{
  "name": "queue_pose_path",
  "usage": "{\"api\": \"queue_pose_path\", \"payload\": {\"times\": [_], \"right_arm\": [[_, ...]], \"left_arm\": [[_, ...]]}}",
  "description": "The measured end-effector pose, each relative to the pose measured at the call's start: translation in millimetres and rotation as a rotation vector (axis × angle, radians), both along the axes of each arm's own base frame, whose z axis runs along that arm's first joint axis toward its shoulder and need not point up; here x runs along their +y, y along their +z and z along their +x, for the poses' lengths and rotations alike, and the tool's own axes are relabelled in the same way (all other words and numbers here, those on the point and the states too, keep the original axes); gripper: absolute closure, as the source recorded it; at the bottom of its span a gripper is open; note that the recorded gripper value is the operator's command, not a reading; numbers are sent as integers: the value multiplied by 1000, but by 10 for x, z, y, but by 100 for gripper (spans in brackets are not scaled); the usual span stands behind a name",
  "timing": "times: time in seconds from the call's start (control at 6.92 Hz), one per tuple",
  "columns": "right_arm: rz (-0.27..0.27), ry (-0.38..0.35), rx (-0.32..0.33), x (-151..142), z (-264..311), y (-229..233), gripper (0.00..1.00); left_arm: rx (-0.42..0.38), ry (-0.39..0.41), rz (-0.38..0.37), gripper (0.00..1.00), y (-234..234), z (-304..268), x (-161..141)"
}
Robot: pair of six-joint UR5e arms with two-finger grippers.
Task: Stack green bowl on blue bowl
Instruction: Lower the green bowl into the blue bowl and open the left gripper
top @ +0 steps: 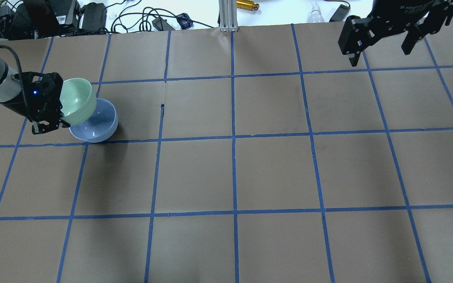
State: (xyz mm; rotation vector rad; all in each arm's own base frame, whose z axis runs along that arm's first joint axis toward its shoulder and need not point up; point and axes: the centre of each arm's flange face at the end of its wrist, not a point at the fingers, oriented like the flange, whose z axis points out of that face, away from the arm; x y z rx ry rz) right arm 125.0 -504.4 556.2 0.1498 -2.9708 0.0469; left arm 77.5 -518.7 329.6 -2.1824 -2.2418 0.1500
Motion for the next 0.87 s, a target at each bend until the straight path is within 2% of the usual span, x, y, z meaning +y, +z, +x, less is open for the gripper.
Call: {"api": "queue_pose_path", "payload": {"times": [0.14,0.29,0.43,0.87], "right_arm": [[0,0,0,0,0,0,0],[0,0,0,0,0,0,0],[0,0,0,0,0,0,0],[0,0,0,0,0,0,0]], "left_arm": [[-11,0,-24,100,-104,-64,54],[-17,-1,-39,67,-193,-101,100],[-20,-1,-44,1,-238,-115,120],[-23,4,-44,0,-285,-100,98]]}}
